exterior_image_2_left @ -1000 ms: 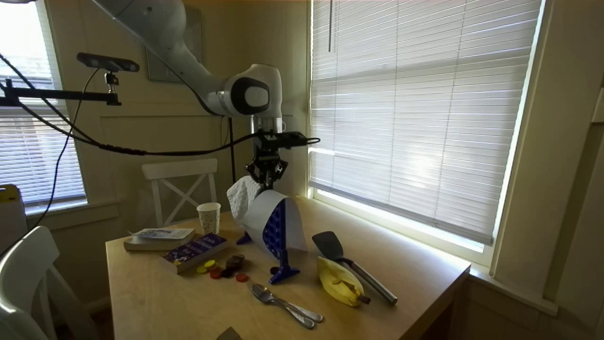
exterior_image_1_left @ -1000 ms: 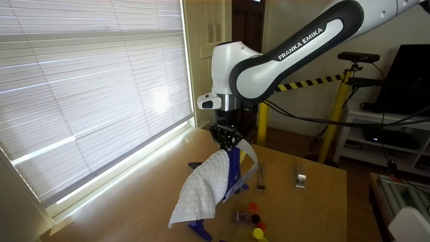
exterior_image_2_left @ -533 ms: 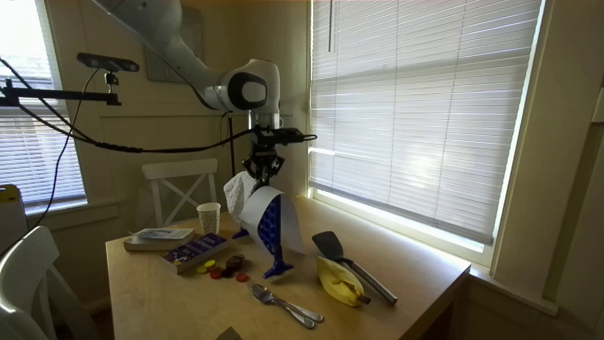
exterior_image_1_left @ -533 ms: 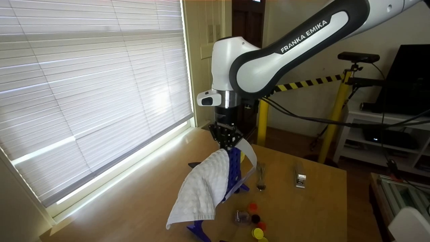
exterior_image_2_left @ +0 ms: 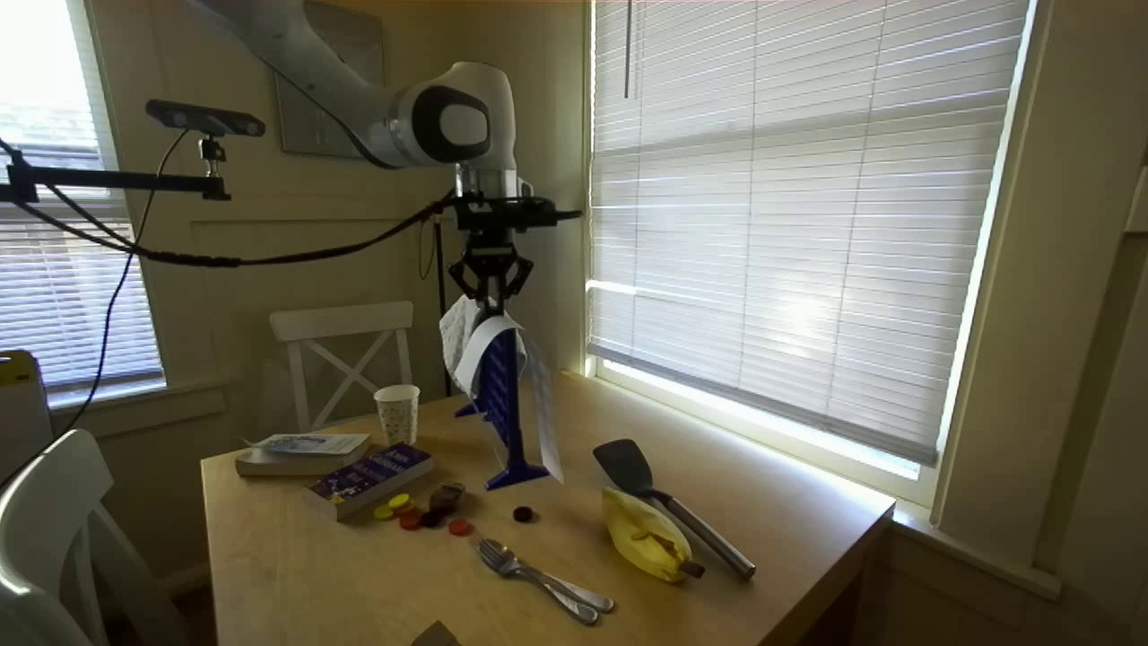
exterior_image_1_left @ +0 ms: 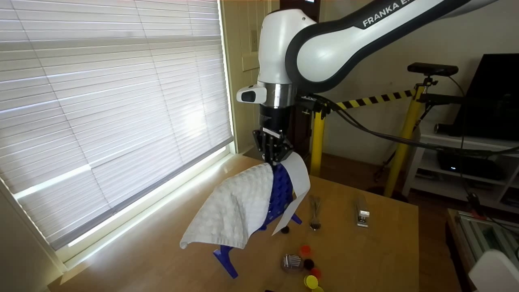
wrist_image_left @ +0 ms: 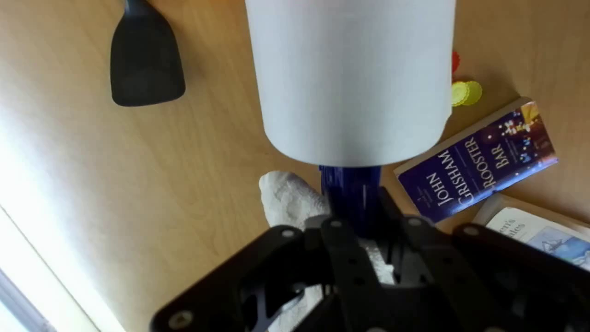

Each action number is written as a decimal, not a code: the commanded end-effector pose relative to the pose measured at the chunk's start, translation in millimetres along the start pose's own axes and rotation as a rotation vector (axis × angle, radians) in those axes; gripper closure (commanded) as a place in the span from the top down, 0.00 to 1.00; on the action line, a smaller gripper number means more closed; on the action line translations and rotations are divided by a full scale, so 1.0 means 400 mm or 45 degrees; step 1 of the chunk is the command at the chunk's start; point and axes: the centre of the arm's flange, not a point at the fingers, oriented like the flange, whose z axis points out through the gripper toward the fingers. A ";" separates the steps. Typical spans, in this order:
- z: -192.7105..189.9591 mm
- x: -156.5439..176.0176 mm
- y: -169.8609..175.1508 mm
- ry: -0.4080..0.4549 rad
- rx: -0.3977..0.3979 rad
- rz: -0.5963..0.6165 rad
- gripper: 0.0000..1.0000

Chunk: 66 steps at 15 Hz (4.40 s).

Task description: Rotate the token holder 90 degrees clockwise

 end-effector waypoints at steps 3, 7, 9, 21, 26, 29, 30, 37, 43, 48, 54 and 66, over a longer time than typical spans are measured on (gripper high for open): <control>-0.052 0.014 -0.056 -0.017 -0.055 0.387 0.05; -0.035 0.015 -0.056 -0.018 -0.050 0.679 0.05; -0.031 0.023 -0.054 -0.036 -0.050 0.822 0.05; 0.023 0.154 -0.047 -0.074 -0.098 1.370 0.05; 0.039 0.205 -0.017 -0.037 -0.079 1.466 0.05; 0.050 0.230 0.009 -0.006 -0.078 1.465 0.05; 0.054 0.236 0.018 0.000 -0.081 1.476 0.05; 0.104 0.255 0.065 0.079 -0.101 1.583 0.05; 0.169 0.251 0.084 0.072 -0.086 1.589 0.05; 0.189 0.249 0.098 0.066 -0.086 1.592 0.05; 0.155 0.259 0.076 0.048 -0.078 1.560 0.63; -0.184 0.174 -0.069 -0.112 -0.003 1.560 1.00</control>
